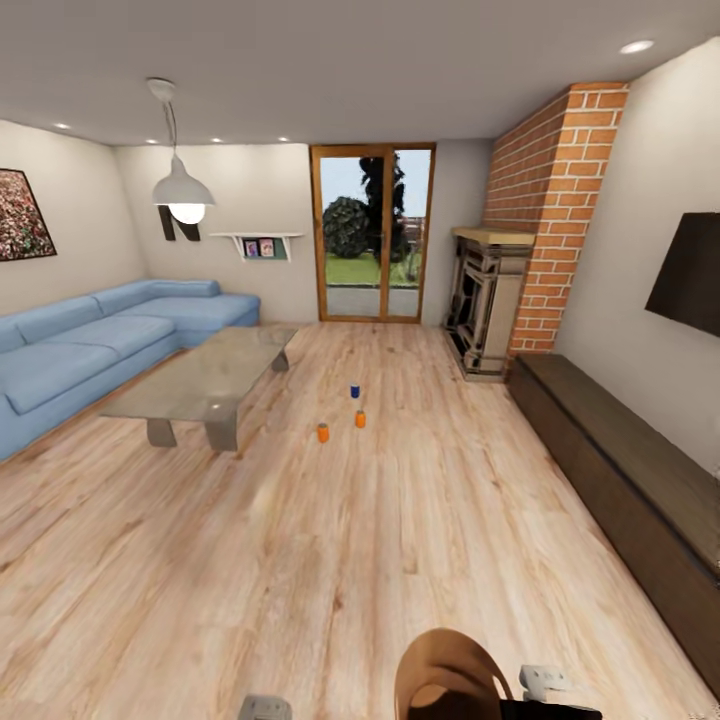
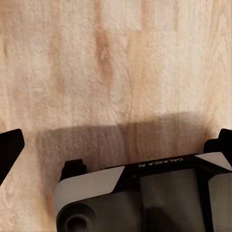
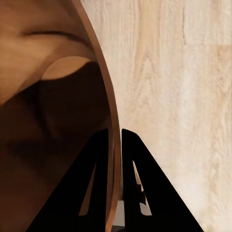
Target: Put the three can of soda from the living room inside the tash can in the kitchen.
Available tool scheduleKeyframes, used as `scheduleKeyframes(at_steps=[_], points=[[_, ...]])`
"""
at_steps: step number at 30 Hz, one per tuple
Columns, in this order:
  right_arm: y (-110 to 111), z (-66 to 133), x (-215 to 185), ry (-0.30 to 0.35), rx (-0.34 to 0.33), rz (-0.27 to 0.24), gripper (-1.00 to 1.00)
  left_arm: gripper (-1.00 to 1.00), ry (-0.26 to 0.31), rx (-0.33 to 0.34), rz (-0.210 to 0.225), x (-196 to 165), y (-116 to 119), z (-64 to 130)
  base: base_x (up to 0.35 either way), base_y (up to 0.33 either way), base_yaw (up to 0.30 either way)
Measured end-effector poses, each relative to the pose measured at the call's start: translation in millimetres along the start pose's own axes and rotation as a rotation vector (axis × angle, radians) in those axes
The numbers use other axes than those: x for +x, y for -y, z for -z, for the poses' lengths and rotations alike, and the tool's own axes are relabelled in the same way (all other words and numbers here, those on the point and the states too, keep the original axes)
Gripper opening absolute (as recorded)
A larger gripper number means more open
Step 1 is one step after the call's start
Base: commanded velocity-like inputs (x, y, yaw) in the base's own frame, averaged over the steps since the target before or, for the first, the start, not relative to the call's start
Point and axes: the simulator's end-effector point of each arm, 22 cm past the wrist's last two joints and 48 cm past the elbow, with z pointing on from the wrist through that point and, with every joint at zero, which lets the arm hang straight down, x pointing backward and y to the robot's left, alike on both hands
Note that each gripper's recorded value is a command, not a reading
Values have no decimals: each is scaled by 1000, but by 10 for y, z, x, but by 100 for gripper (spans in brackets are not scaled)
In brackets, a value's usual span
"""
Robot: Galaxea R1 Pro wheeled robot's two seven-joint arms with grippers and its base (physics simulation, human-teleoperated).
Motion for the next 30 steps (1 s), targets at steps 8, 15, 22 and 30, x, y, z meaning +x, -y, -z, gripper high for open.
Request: scheduleKeyframes(at_steps=[8, 15, 22, 30], points=[[20, -2, 5, -1, 2, -2, -100, 100, -1, 0, 0, 3, 1, -4, 103, 307, -223], [29, -16, 33, -8, 4, 1, -100, 100, -6, 1, 1, 23, 1, -17, 102, 307, -193], [27, -22, 46, -11, 4, 0, -100, 100, -9, 1, 2, 36, 1, -24, 101, 307, -63], [22, -23, 45, -11, 2, -4, -100, 100, -7, 1, 2, 29, 2, -24, 111, 307, -60]])
